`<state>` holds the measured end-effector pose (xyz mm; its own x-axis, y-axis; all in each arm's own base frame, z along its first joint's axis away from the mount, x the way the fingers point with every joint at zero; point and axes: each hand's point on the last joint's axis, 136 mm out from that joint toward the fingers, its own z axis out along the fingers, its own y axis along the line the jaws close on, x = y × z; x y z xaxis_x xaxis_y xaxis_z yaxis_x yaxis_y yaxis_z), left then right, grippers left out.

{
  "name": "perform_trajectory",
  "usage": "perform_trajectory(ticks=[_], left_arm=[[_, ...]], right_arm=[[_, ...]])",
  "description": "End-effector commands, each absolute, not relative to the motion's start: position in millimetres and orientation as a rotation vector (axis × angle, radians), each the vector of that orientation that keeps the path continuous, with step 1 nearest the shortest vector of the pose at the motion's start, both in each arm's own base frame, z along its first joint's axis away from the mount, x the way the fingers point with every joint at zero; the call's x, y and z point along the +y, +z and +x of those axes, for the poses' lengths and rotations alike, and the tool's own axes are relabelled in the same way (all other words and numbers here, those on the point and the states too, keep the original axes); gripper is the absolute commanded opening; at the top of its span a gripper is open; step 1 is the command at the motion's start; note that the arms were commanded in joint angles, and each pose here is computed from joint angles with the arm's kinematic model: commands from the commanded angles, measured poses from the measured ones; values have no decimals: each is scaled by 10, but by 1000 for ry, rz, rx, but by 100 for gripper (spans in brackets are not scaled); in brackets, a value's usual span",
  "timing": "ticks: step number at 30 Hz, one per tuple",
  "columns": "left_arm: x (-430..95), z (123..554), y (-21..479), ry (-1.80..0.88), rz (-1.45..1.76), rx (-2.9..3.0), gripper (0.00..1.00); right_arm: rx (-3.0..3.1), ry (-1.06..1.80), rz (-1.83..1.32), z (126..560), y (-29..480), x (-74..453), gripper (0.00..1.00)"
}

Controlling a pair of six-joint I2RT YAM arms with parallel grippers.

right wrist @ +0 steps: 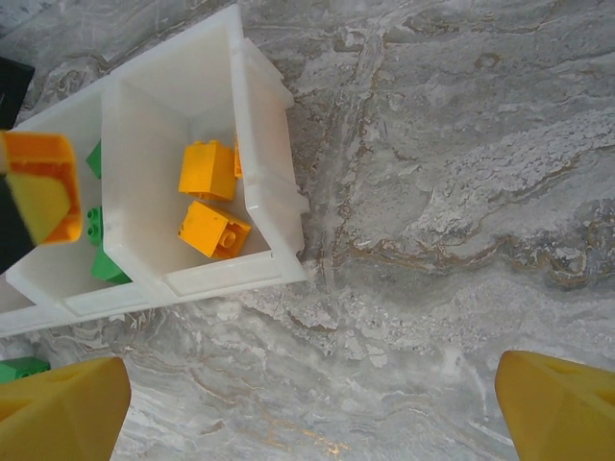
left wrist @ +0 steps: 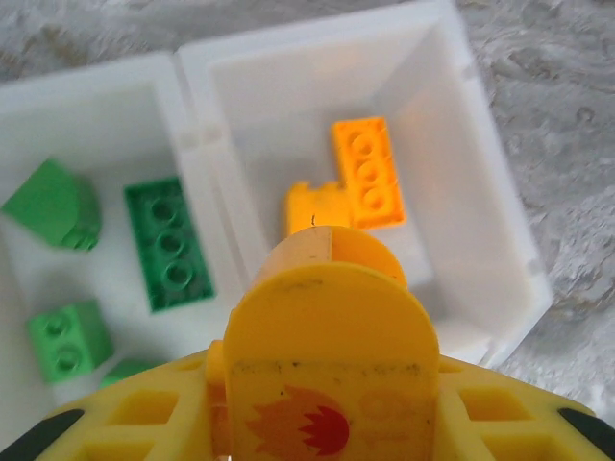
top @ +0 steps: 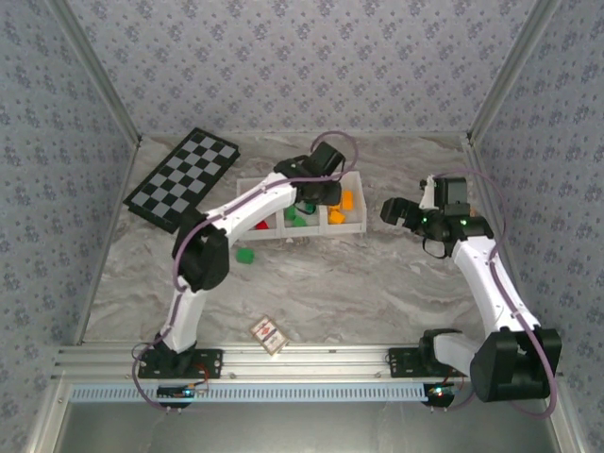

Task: Sort the legos into containers by color
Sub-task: Place the lego in the container.

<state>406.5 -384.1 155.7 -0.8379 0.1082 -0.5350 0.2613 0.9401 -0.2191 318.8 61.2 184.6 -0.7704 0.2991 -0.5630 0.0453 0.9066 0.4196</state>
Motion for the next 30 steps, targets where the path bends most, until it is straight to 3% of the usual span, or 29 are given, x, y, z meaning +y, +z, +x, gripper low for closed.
perform_trajectory(ticks=[1,13,21,30], left_arm=[[-3915,4094,1435,-350,356,2612,40],[-4329,4459,1197,-479,285,2603,45],[-4310,4548,1229,-511,258,2592,68],[-4405,4524,1707,-605,334,2492,78]], right_arm=[[2403,491,294,3143,1842,533,100],[2388,502,307,3144,1863,495,100],[2383,503,319,3159,1853,469,100],[2388,486,346,3179,1879,418,100]])
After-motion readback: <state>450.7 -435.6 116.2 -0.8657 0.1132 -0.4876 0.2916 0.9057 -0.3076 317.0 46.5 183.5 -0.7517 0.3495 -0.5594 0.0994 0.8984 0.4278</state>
